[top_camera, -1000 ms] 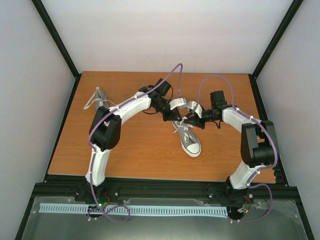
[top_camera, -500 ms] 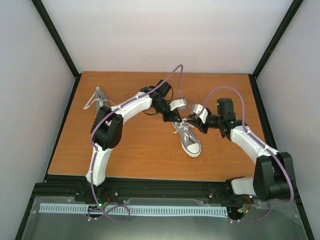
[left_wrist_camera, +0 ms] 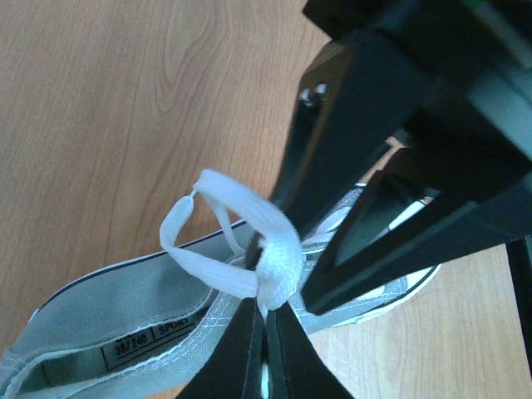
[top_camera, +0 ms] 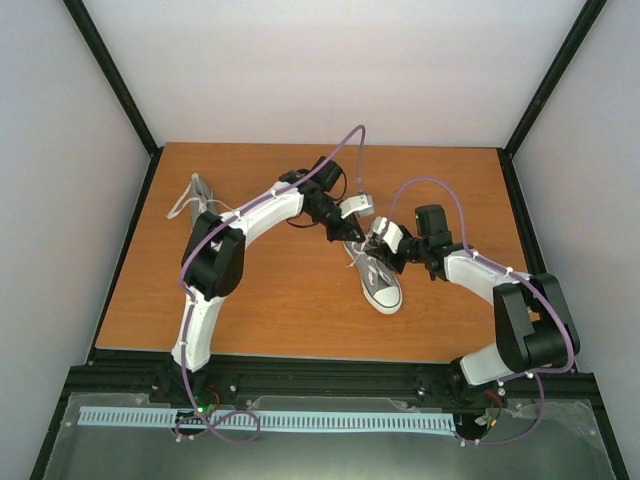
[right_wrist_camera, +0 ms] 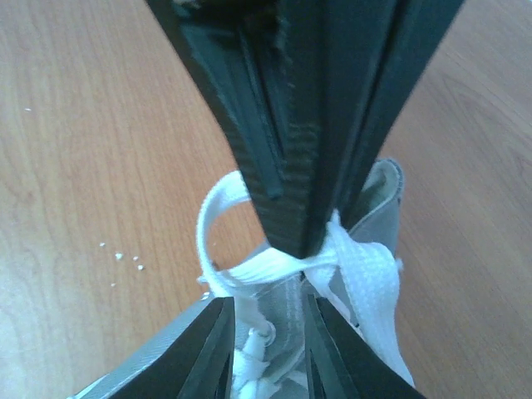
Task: Tie the shoes
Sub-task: Cross the shoelace with the shoelace, then tie the shoelace on the shoe.
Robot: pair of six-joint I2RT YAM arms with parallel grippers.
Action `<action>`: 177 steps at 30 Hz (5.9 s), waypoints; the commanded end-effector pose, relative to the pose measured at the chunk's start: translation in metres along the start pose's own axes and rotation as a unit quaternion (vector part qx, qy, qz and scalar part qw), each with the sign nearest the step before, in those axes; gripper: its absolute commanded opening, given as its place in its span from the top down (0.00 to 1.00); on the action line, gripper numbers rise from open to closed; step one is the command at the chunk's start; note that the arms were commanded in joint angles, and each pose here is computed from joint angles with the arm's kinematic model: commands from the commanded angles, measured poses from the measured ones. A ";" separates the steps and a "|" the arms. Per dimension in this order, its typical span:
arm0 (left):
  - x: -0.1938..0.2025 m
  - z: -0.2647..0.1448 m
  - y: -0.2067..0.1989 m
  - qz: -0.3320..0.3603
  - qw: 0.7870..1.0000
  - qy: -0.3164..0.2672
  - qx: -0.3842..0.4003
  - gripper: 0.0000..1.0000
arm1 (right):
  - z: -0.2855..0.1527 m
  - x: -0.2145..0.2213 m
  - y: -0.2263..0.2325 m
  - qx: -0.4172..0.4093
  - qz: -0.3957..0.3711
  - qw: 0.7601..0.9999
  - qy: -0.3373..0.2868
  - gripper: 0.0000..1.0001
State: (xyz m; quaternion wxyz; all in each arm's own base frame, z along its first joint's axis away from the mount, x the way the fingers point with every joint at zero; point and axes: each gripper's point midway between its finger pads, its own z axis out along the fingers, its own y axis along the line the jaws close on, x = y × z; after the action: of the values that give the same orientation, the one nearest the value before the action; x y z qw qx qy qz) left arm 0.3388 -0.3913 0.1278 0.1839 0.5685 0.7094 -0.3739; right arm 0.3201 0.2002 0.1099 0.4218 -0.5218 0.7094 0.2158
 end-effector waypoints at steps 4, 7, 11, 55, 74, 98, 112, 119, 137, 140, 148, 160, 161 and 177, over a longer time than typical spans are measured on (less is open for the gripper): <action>-0.012 -0.003 -0.001 0.013 1.000 -0.014 0.010 0.99 | 0.007 -0.009 -0.027 0.052 -0.015 0.998 -0.011 0.74; -0.012 -0.003 -0.001 0.014 1.000 -0.015 0.011 0.99 | 0.005 -0.009 -0.032 0.067 -0.017 0.998 -0.010 0.74; -0.012 -0.003 -0.002 0.016 1.000 -0.015 0.017 0.99 | 0.006 -0.004 -0.033 0.075 -0.016 0.997 -0.006 0.72; -0.006 -0.002 0.010 0.009 1.000 -0.011 -0.004 0.99 | -0.038 -0.027 0.014 0.029 0.118 0.992 0.016 0.87; -0.008 -0.002 0.008 0.013 1.000 -0.016 0.005 0.99 | 0.008 -0.002 -0.024 0.047 0.101 0.993 0.045 0.70; 0.002 0.004 0.016 0.005 1.000 -0.002 -0.008 0.99 | -0.041 -0.052 0.043 -0.082 0.278 0.957 0.017 0.97; 0.006 0.005 0.015 0.003 1.000 0.000 -0.007 0.99 | -0.044 -0.020 0.055 -0.081 0.379 0.913 0.125 0.97; 0.004 0.007 0.017 0.002 1.000 -0.005 -0.010 0.99 | -0.054 -0.013 0.027 0.027 0.305 0.946 0.105 0.75; -0.018 -0.002 0.027 0.022 0.995 0.026 -0.094 0.31 | -0.076 -0.031 -0.040 0.081 0.391 0.916 -0.032 0.55; -0.034 -0.020 0.028 0.026 0.993 0.015 -0.113 0.12 | -0.062 -0.015 -0.028 0.038 0.420 0.906 0.033 0.57; -0.036 -0.064 0.013 0.056 0.988 0.040 -0.139 0.02 | -0.048 0.028 -0.006 0.072 0.424 0.891 0.146 0.55; 0.073 0.003 -0.029 -0.034 0.983 0.153 -0.094 0.29 | -0.017 0.035 0.015 -0.030 0.453 0.880 0.138 0.45; 0.075 0.007 -0.029 -0.037 0.983 0.151 -0.097 0.23 | -0.016 0.035 0.016 -0.033 0.451 0.881 0.137 0.45; 0.100 0.048 -0.002 -0.039 0.973 0.160 -0.161 0.18 | -0.009 0.040 0.026 -0.067 0.451 0.880 0.134 0.52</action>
State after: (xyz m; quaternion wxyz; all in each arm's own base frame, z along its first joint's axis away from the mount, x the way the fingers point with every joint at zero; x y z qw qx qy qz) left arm 0.2908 -0.3513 0.0359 0.1202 0.5643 0.7971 -0.1783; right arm 0.2905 0.1779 0.0821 0.1486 -0.1930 0.9052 0.3483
